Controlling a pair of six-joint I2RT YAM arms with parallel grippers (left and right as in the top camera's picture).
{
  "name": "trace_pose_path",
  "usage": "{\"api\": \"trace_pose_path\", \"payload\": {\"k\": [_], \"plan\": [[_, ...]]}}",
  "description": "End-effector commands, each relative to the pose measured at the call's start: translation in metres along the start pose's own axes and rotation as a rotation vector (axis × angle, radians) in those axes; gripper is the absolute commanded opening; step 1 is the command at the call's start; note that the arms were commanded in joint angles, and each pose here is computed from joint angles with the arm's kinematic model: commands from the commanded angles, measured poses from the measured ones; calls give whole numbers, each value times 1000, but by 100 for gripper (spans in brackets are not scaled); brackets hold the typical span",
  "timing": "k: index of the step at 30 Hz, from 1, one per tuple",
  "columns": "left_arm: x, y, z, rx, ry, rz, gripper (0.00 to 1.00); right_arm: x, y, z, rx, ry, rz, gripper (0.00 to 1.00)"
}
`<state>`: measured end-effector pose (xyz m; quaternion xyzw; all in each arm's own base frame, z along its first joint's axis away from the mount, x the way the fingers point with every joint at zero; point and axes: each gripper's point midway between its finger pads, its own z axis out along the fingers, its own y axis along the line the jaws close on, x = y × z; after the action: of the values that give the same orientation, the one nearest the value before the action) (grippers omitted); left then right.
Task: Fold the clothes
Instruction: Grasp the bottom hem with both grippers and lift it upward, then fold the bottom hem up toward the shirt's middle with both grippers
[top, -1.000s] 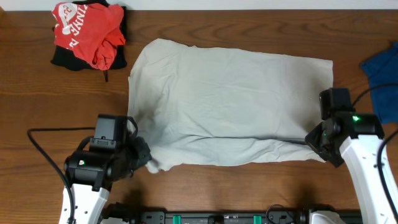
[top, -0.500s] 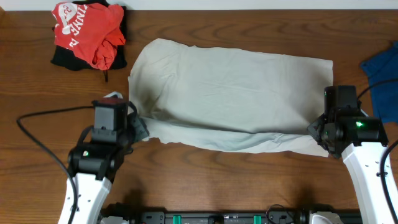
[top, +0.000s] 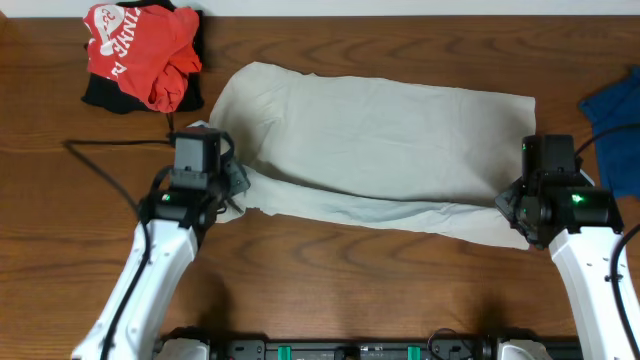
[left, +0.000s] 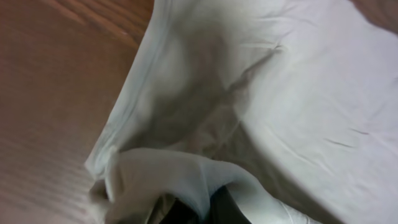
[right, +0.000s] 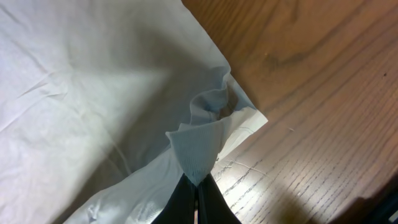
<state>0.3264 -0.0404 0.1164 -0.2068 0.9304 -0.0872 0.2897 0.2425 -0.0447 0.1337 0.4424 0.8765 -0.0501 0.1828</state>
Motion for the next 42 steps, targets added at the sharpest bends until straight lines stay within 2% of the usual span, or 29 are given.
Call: {"api": "trace_pose_path", "payload": {"k": [1, 12, 16, 21, 27, 39, 41, 42], "plan": [[-9, 1, 13, -27, -13, 21, 6, -7, -7, 6, 55, -38, 38, 1], [-19, -7, 52, -13, -37, 107, 6, -30, 13, 24, 46, -118, 58, 1], [-16, 1, 60, -56, -26, 151, 7, -33, 15, 33, 64, -125, 55, 1], [-18, 15, 65, -139, -43, 154, 12, -40, 6, 40, 140, -166, 45, 1], [-20, 15, 68, -141, -47, 194, 12, -46, -2, 42, 181, -190, 52, 1], [-42, 10, 69, -139, -148, 182, 13, -48, -8, 41, 213, -204, 49, 1], [-45, 8, 69, -134, -158, 180, 17, -49, -11, 41, 225, -212, 47, 1], [-46, 8, 69, -132, -162, 179, 25, -49, -11, 41, 228, -211, 45, 1]]}}
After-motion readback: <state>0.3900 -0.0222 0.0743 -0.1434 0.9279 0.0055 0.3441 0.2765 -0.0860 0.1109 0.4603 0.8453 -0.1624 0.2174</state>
